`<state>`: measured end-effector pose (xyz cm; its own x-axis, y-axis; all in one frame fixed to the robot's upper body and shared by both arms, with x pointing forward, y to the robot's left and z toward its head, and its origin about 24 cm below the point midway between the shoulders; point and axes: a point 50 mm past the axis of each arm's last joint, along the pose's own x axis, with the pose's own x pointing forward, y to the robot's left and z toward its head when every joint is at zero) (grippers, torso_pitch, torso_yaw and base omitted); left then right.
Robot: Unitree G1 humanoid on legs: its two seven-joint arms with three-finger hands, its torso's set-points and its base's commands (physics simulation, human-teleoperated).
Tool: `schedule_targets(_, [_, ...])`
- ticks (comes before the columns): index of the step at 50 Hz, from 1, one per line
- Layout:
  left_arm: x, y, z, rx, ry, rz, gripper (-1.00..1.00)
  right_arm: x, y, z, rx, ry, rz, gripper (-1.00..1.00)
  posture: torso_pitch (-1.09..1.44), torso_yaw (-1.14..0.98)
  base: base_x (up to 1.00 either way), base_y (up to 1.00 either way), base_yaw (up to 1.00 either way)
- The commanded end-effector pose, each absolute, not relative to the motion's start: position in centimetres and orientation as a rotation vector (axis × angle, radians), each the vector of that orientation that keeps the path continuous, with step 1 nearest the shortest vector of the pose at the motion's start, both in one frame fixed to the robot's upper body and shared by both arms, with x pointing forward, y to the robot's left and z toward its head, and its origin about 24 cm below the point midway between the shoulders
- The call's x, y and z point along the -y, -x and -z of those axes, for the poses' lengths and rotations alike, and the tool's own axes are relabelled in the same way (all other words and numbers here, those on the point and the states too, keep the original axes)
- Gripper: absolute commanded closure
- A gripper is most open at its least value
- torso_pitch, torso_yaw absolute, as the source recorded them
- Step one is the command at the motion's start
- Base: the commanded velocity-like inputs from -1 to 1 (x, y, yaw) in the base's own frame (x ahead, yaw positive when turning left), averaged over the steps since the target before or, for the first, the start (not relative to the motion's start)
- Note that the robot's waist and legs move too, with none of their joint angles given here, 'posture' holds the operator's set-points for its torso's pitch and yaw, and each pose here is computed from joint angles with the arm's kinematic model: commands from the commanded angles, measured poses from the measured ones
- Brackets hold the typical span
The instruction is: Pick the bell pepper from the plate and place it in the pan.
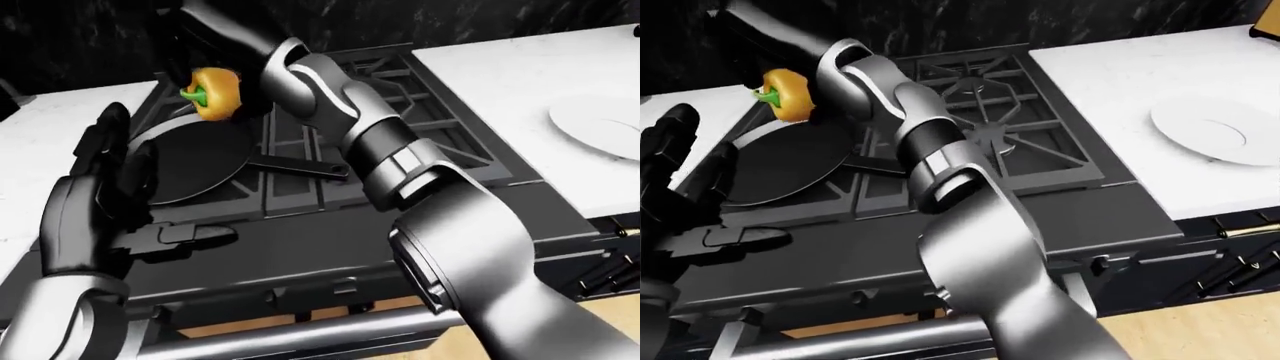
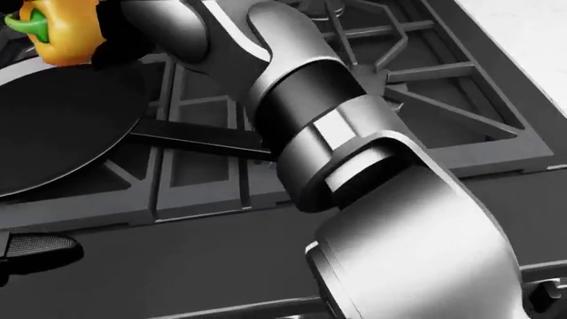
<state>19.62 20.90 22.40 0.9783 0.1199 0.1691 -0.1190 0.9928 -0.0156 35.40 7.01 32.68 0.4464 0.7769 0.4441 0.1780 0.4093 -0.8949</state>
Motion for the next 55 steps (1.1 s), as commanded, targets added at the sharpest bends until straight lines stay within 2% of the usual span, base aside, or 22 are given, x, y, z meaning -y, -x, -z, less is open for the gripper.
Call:
schedule_targets(1, [-20.9, -19.3, -23.4, 0.237, -0.001, -0.120, -1.00, -7.2, -34.5, -35.0, 1.171, 1.071, -0.401, 1.00, 0.00, 0.00, 0.00, 0.00, 0.00])
schedule_targets(18, [-21.3, -19.3, -23.4, 0.235, 0.012, -0.121, -1.00, -8.9, -33.8, -32.3, 1.258, 1.061, -0.356, 1.00, 0.00, 0.00, 0.00, 0.00, 0.00])
schedule_targets(25, [-21.2, -19.3, -23.3, 0.236, 0.015, -0.120, -1.00, -9.3, -33.9, -30.1, 1.230, 1.104, -0.416, 1.00, 0.00, 0.00, 0.00, 0.00, 0.00])
schedule_targets(38, [-21.2, -19.3, -23.2, 0.236, 0.016, -0.118, -1.00, -9.4, -34.1, -28.9, 1.203, 1.136, -0.440, 1.00, 0.00, 0.00, 0.00, 0.00, 0.00])
schedule_targets(39, [-21.2, -19.3, -23.2, 0.236, 0.016, -0.118, -1.00, -9.4, -34.1, -28.9, 1.203, 1.136, -0.440, 0.90, 0.00, 0.00, 0.00, 0.00, 0.00])
schedule_targets(40, [-21.2, -19.3, -23.2, 0.236, 0.016, -0.118, -1.00, -9.4, -34.1, -28.9, 1.202, 1.134, -0.438, 0.22, 0.00, 0.00, 0.00, 0.00, 0.00])
schedule_targets(41, [-21.2, -19.3, -23.2, 0.235, 0.016, -0.118, -1.00, -9.3, -34.1, -28.8, 1.200, 1.134, -0.437, -0.54, 0.00, 0.00, 0.00, 0.00, 0.00])
schedule_targets(42, [-21.2, -19.3, -23.1, 0.235, 0.016, -0.118, -1.00, -9.3, -34.2, -28.8, 1.199, 1.132, -0.435, -0.88, 0.00, 0.00, 0.00, 0.00, 0.00])
schedule_targets(43, [-21.2, -19.3, -23.1, 0.235, 0.016, -0.118, -1.00, -9.3, -34.2, -28.8, 1.197, 1.132, -0.435, -1.00, 0.00, 0.00, 0.00, 0.00, 0.00])
schedule_targets(55, [-21.2, -19.3, -23.0, 0.235, 0.017, -0.119, -1.00, -9.1, -34.3, -28.7, 1.190, 1.123, -0.430, -1.00, 0.00, 0.00, 0.00, 0.00, 0.00])
